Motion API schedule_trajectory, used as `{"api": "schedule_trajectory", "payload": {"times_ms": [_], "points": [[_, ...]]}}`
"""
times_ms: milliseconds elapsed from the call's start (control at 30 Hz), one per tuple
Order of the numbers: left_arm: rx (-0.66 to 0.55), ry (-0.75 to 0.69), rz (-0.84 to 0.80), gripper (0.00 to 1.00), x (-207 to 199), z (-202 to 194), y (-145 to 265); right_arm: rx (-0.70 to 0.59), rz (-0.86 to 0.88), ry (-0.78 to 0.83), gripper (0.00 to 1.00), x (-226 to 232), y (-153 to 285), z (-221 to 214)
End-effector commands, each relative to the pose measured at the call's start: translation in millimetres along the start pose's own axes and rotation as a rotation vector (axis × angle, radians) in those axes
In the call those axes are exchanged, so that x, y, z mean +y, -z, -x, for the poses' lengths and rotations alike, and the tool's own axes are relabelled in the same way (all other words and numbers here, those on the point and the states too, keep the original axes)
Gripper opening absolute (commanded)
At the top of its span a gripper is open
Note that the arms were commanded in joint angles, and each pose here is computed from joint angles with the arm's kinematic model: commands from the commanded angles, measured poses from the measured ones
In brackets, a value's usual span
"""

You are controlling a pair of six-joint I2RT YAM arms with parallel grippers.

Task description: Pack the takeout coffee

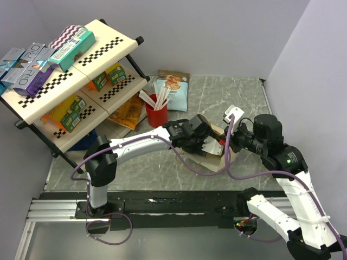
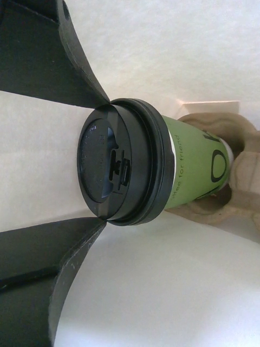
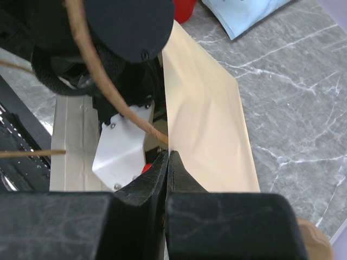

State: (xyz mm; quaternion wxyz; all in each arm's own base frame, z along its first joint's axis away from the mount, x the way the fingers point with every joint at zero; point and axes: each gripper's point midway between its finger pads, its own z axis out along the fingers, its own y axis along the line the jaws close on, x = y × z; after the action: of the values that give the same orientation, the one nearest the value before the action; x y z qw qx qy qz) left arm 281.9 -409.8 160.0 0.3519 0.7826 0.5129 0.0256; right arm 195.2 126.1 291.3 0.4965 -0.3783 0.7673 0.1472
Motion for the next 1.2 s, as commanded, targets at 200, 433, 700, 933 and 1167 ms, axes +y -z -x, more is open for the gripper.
{"api": "schedule_trajectory", "payload": {"times_ms": [200, 433, 700, 933, 1167], "points": [[-0.001, 0.122, 0.048, 0.09, 17, -14, 5, -0.132, 0.086, 0.038, 0.0, 21, 14, 23], [-0.056, 0.083, 0.046, 0.09, 21, 7, 4, -0.113, 0.095, 0.049, 0.0, 23, 12, 14], [-0.07, 0.032, 0.107, 0.15, 37, 23, 16, -0.089, 0.101, 0.064, 0.0, 25, 15, 7], [-0.087, -0.032, 0.117, 0.37, 31, 30, 9, -0.059, 0.091, 0.069, 0.0, 18, 8, 8], [-0.071, -0.046, 0.091, 0.58, 23, 30, -3, -0.039, 0.069, 0.053, 0.0, 14, 6, 6]]}}
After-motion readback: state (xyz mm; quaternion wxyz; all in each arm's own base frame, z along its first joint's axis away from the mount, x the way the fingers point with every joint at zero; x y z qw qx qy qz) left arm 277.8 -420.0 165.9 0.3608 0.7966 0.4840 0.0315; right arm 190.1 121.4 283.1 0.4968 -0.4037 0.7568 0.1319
